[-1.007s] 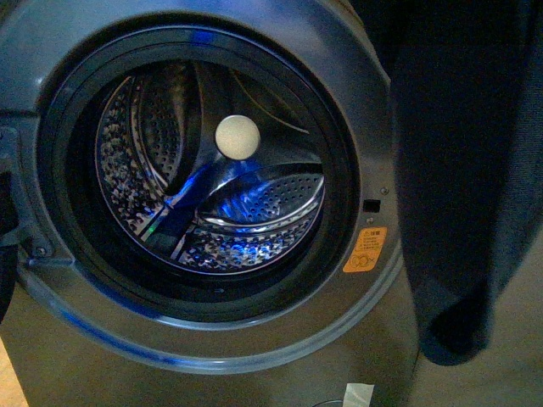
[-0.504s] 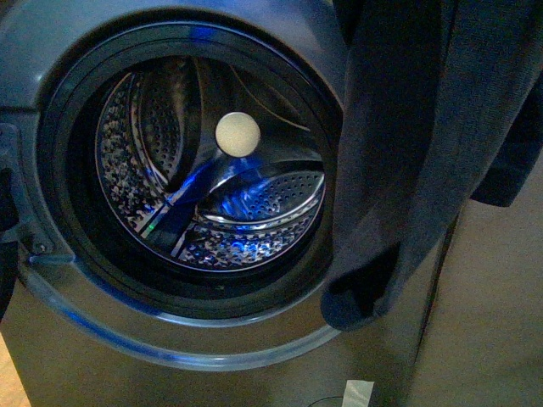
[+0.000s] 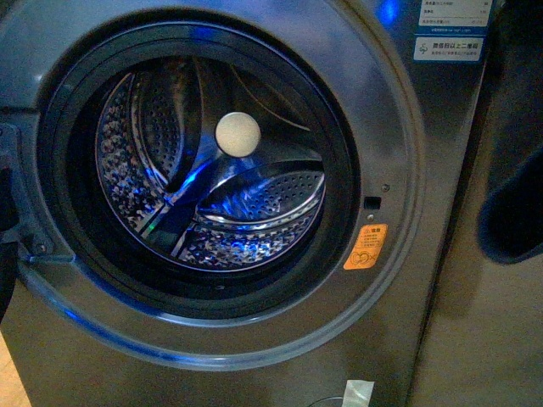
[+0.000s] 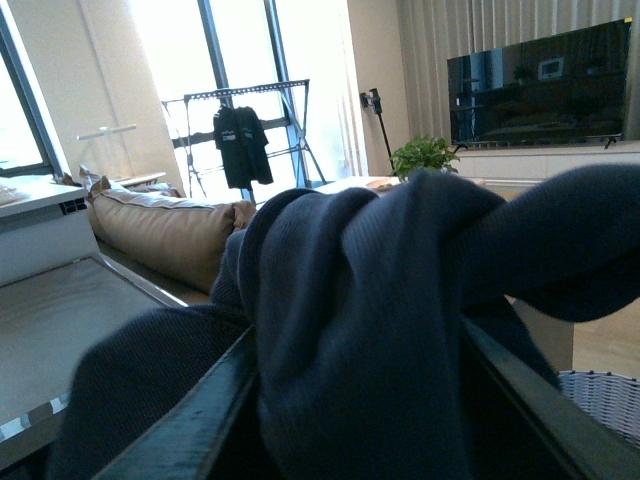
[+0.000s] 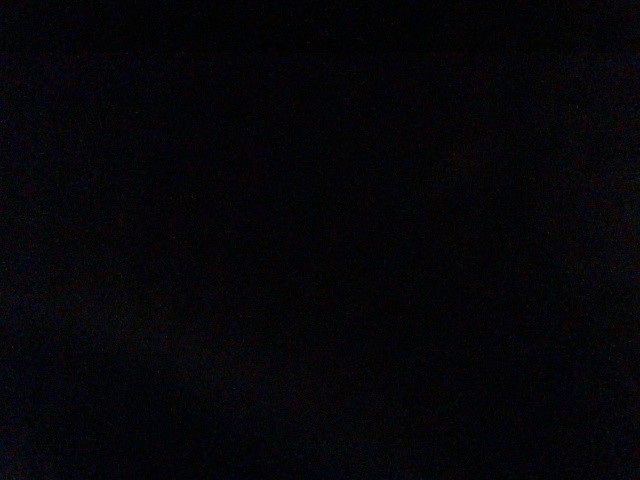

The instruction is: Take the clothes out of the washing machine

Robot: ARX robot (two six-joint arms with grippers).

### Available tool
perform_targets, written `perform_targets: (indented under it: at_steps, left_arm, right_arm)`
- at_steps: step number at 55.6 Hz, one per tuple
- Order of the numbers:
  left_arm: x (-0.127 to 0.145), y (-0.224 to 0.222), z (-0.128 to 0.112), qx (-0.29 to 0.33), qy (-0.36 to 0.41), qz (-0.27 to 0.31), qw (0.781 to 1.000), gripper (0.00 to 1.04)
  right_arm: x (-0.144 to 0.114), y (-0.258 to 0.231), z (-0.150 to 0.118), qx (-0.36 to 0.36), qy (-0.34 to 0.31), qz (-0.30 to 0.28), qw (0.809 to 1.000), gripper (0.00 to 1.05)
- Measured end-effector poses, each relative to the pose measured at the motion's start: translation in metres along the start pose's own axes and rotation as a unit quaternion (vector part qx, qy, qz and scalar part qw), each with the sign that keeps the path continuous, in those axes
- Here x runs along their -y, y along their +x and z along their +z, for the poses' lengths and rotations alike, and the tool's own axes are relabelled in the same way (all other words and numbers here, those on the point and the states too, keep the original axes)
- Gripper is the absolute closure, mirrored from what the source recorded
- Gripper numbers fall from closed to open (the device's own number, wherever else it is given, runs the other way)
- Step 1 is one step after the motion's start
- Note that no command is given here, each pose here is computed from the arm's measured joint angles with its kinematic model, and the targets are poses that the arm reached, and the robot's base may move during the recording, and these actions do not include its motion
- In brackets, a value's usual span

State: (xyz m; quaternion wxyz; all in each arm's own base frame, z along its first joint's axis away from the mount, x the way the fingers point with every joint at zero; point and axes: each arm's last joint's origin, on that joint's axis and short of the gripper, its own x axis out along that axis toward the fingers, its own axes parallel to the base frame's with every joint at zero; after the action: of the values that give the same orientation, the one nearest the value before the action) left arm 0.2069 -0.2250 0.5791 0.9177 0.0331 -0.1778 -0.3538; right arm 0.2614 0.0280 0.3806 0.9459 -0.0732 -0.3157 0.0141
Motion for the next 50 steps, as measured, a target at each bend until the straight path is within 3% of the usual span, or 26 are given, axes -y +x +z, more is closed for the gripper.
perform_targets:
  at_steps: [9, 15, 24, 32, 38, 45, 50]
  left_arm:
    - [0.000, 0.000, 0.000, 0.000, 0.000, 0.000, 1.000, 0.27]
    - [0.000, 0.000, 0.000, 0.000, 0.002, 0.000, 1.000, 0.05]
    - [0.000, 0.000, 0.000, 0.000, 0.002, 0.000, 1.000, 0.07]
    - [0.000, -0.001, 0.001, 0.002, 0.002, -0.001, 1.000, 0.07]
    - [0.000, -0.001, 0.002, 0.003, 0.002, -0.001, 1.000, 0.07]
    - [0.000, -0.001, 0.002, 0.003, 0.002, -0.001, 1.000, 0.07]
    - [0.000, -0.001, 0.002, 0.003, 0.002, -0.001, 1.000, 0.07]
  right_arm:
    - [0.046, -0.005, 0.008, 0.010, -0.039, -0.029, 0.999, 0.98]
    - [0.093, -0.011, 0.018, 0.004, -0.064, -0.043, 0.997, 0.98]
    - [0.154, -0.026, 0.024, -0.044, -0.061, -0.066, 0.995, 0.98]
    - [0.222, -0.052, 0.013, -0.126, -0.036, -0.112, 0.985, 0.98]
    - [0.286, -0.093, -0.015, -0.227, 0.026, -0.179, 0.957, 0.98]
    - [0.327, -0.135, -0.051, -0.321, 0.137, -0.226, 0.910, 0.98]
    - [0.345, -0.158, -0.075, -0.366, 0.206, -0.265, 0.868, 0.81]
